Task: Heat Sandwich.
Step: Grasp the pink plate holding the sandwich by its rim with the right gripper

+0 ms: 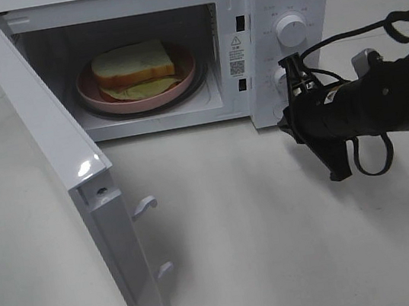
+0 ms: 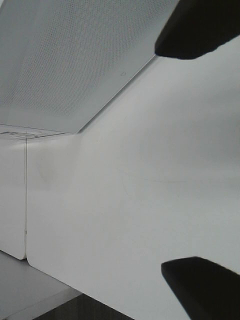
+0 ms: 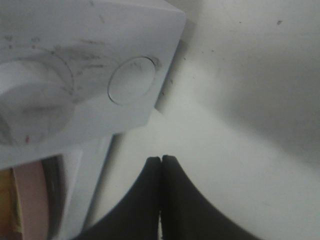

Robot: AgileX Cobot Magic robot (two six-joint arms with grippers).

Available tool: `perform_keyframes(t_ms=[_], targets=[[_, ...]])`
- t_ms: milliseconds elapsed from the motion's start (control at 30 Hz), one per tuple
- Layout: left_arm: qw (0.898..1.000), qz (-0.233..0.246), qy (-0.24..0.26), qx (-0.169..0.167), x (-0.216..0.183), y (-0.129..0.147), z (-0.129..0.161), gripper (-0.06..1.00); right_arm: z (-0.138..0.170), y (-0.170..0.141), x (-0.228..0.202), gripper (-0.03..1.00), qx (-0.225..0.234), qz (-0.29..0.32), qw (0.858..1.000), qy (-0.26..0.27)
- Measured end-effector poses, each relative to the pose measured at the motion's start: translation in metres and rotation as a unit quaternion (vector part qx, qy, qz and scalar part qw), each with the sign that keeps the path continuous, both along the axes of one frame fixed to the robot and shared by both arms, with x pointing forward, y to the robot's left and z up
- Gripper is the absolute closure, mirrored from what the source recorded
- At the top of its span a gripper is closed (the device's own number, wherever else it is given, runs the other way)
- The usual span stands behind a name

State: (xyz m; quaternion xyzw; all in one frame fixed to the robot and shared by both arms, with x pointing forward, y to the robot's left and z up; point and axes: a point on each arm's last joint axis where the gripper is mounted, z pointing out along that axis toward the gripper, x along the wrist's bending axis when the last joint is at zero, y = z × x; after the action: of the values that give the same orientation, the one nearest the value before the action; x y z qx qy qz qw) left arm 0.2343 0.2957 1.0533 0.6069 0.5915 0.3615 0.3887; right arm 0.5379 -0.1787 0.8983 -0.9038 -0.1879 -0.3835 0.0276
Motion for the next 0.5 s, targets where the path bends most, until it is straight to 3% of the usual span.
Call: perform_keyframes(t_ms=[200,367,500], targets=[[1.0,0.0,0.0,0.0,0.0,0.0,0.0,-0.05,0.012,0.001,-0.016,0.93,-0.051,0.092,0.993,0.049],[1.0,0.0,0.0,0.0,0.0,0.0,0.0,-0.05,0.024,0.001,-0.029,0.91,-0.11,0.201,0.971,0.062],[1.0,0.0,0.0,0.0,0.0,0.0,0.0,-0.05,0.031,0.001,-0.038,0.9,-0.129,0.254,0.955,0.08]])
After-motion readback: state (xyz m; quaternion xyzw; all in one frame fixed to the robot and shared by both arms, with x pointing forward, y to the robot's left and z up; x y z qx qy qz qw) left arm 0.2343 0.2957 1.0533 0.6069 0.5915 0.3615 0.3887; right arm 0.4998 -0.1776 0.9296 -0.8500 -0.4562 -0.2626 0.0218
